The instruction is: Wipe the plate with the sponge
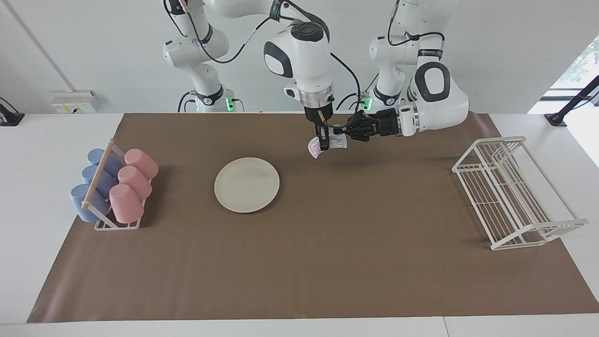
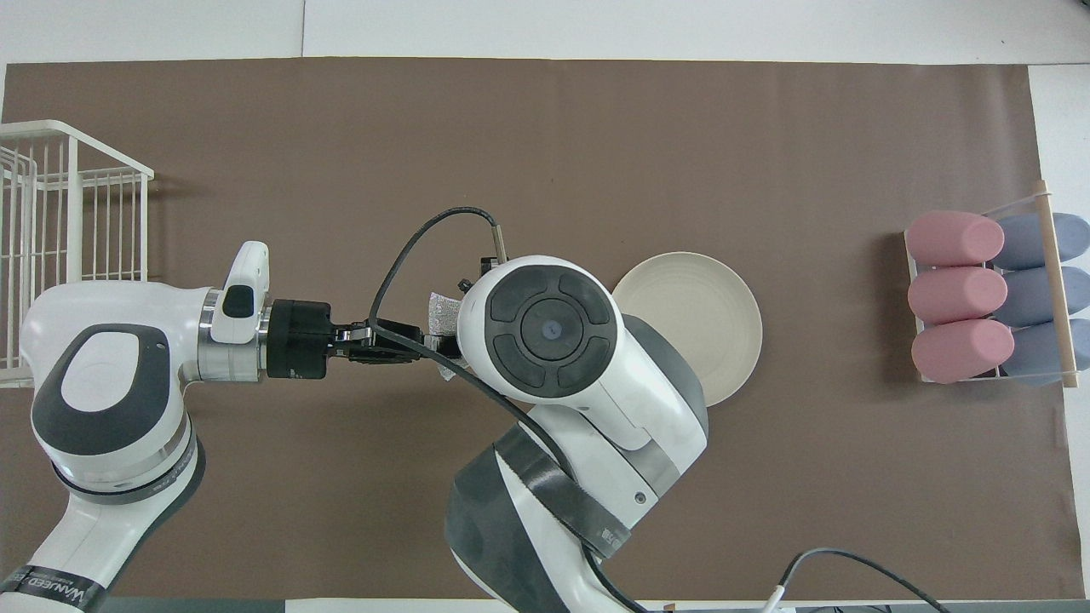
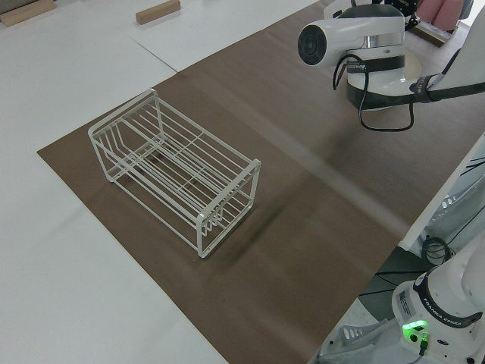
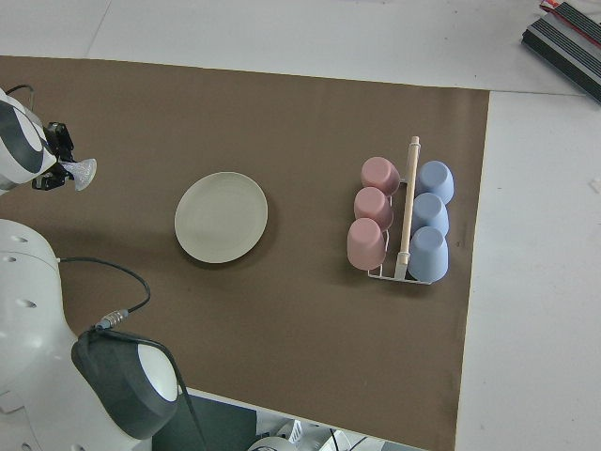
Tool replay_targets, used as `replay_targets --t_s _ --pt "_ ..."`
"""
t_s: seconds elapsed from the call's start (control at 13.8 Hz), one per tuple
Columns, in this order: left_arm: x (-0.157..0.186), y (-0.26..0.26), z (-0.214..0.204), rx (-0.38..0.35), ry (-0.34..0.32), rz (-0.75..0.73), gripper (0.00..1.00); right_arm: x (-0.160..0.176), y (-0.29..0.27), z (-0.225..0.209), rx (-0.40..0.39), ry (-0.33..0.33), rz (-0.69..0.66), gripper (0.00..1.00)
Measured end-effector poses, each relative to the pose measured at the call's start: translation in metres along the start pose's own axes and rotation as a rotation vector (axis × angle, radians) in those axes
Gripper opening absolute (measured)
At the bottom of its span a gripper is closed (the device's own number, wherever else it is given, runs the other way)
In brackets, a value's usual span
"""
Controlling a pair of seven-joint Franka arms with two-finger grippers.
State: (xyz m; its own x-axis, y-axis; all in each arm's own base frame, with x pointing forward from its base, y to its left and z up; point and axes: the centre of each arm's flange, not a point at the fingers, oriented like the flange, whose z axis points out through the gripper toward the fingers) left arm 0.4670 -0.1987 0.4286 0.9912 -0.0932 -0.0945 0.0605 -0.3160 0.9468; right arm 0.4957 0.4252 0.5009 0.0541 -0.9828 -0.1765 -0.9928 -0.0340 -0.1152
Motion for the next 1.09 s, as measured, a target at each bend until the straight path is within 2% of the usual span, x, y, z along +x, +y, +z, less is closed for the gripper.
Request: replay_targets --t_s 0.15,0.22,0.36,0.44,0.65,0.73,0.94,1.09 --pt "0.000 0.000 0.000 0.000 -0.001 0.000 0.05 -0.001 -0.003 -0.001 0.021 -0.017 0.002 0.61" --pt "0.000 0.000 0.000 0.000 0.000 0.000 0.05 -0.001 -0.005 -0.001 0.028 -0.023 0.004 0.68" --pt "0.000 0.000 -0.001 0.000 0.002 -0.001 0.05 0.005 -0.008 0.001 0.031 -0.017 -0.013 0.95" --pt "0.001 -0.001 -0.002 -0.001 0.005 -0.002 0.05 0.012 -0.012 0.003 0.031 -0.007 -0.069 1.00" --pt "0.004 -0.004 -0.011 0.007 0.026 -0.006 0.05 0.057 -0.035 -0.002 0.003 0.037 -0.316 1.00" --pt "0.005 -0.006 -0.017 0.031 0.026 -0.002 0.05 0.078 -0.043 -0.008 -0.012 0.053 -0.401 1.00" --pt "0.010 -0.008 -0.034 0.172 0.021 -0.010 0.05 0.157 -0.064 -0.045 -0.065 0.100 -0.649 1.00" --pt "0.014 -0.002 -0.040 0.317 0.010 -0.037 0.05 0.213 -0.069 -0.086 -0.084 0.126 -0.838 1.00"
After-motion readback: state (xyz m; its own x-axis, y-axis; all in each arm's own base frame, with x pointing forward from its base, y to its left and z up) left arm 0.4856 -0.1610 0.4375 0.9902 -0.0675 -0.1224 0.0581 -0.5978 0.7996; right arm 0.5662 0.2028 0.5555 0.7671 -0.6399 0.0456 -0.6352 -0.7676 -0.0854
